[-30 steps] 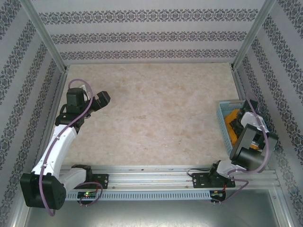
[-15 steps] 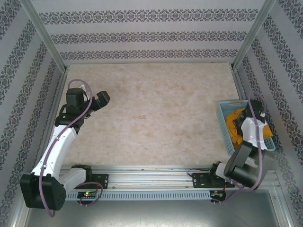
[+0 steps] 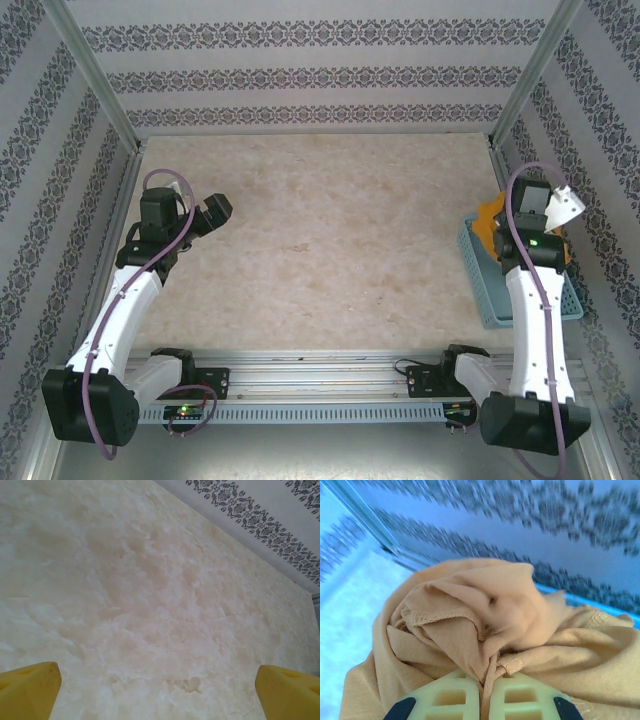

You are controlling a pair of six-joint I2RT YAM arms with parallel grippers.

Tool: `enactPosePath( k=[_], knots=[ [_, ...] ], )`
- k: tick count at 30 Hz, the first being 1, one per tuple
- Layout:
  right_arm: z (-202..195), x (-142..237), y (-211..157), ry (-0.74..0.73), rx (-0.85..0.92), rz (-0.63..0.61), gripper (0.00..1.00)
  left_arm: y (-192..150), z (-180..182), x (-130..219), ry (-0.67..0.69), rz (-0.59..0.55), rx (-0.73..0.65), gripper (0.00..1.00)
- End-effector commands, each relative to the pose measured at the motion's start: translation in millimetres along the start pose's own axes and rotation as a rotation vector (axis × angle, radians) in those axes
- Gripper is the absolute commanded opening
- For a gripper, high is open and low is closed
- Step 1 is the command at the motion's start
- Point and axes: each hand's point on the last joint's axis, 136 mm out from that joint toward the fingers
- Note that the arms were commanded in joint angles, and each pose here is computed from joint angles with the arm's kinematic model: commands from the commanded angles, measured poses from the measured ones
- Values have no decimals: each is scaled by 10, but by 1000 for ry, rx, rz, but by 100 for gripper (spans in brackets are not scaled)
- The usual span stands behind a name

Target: Fold the inside-out t-shirt

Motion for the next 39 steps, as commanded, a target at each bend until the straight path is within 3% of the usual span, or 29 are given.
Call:
enactPosePath(
  k=[1,6,13,19,24,28,32,35,39],
  knots=[
    [-51,316,369,-64,48,-133,0,-20,-20,16,-16,-6,5,100],
    [192,831,838,13,90,-307,0,-29,-26,6,-20,1,3,100],
    [986,1893,1513,260,232,-567,0,-38,-14,21,-20,-3,3,100],
    [1954,2669,1562,557,377,-658,0,-67,12,10,-17,4,11,100],
    [2836,2950,1022,831,492,-551,0,-93,10,22,-15,21,9,100],
    [3337,2708,258,931,575,-375,0,-160,-2,11,-29,55,5,100],
    [3578,2206,-765,1008,632,-101,0,-367,-88,-108,-64,179,-12,100],
    [3435,1679,-1392,950,637,77,23,-647,-124,-263,-32,283,-70,100],
    [2952,1046,-1879,810,638,228,49,-1055,-137,-473,44,387,-169,100]
  ],
)
Point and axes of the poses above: each hand's point on the last joint's axis, 136 mm out from that joint toward the fingers, its own x axis back along the fingers, its own z axis along the line the jaws close on, y = z × x, and after that the axes turned 13 degrees about x, right-handed
